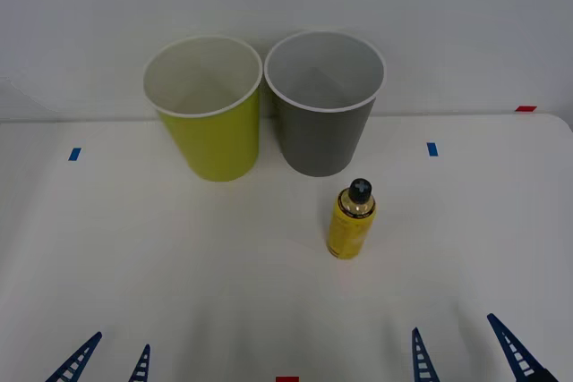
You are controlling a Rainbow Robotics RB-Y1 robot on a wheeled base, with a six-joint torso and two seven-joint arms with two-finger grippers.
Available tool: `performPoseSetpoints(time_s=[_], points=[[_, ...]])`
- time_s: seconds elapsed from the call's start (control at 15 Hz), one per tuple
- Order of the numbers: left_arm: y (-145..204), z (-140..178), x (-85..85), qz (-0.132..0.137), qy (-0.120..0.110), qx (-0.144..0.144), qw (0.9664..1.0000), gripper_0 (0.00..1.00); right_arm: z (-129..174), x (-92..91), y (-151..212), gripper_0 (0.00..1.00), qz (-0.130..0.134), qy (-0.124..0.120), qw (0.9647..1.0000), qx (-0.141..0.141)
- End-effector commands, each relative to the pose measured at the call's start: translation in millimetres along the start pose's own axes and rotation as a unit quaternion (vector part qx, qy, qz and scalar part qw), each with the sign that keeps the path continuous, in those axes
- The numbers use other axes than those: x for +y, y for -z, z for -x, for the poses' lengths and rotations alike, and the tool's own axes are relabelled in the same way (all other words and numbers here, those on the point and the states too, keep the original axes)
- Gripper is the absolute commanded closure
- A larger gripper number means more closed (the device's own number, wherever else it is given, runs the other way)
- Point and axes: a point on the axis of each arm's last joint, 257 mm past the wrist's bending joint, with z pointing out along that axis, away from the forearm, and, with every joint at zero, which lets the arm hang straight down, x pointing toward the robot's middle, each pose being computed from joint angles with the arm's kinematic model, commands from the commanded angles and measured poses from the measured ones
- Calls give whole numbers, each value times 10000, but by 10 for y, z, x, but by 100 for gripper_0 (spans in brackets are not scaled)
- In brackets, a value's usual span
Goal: Put cans in the gray bin and PET bottles in the light green bin.
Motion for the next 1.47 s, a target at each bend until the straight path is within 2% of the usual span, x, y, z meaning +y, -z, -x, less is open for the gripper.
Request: performPoseSetpoints(time_s=[0.07,0.2,0.27,0.33,0.47,0.53,0.6,0.87,1.07,1.47], points=[[0,0,0,0,0,0,10000,40,-26,105,-43,0,273,-38,9996,-3],[0,0,0,0,0,0,10000,40,4,265,-106,0,578,-176,9982,-65],[0,0,0,0,0,0,10000,40,-16,350,-154,0,709,-149,9974,-46],[0,0,0,0,0,0,10000,40,0,419,-228,0,767,-9,9970,-100],[0,0,0,0,0,0,10000,39,48,554,-366,0,849,-63,9961,-219],[0,0,0,0,0,0,10000,40,39,625,-452,0,913,-5,9956,-215],[0,0,0,0,0,0,10000,40,75,651,-543,0,951,141,9949,-298],[0,0,0,0,0,0,10000,40,56,839,-903,0,1113,185,9933,-232],[0,0,0,0,0,0,10000,40,95,861,-1106,0,1094,243,9934,-258],[0,0,0,0,0,0,10000,40,193,766,-1531,0,859,319,9955,-262]])
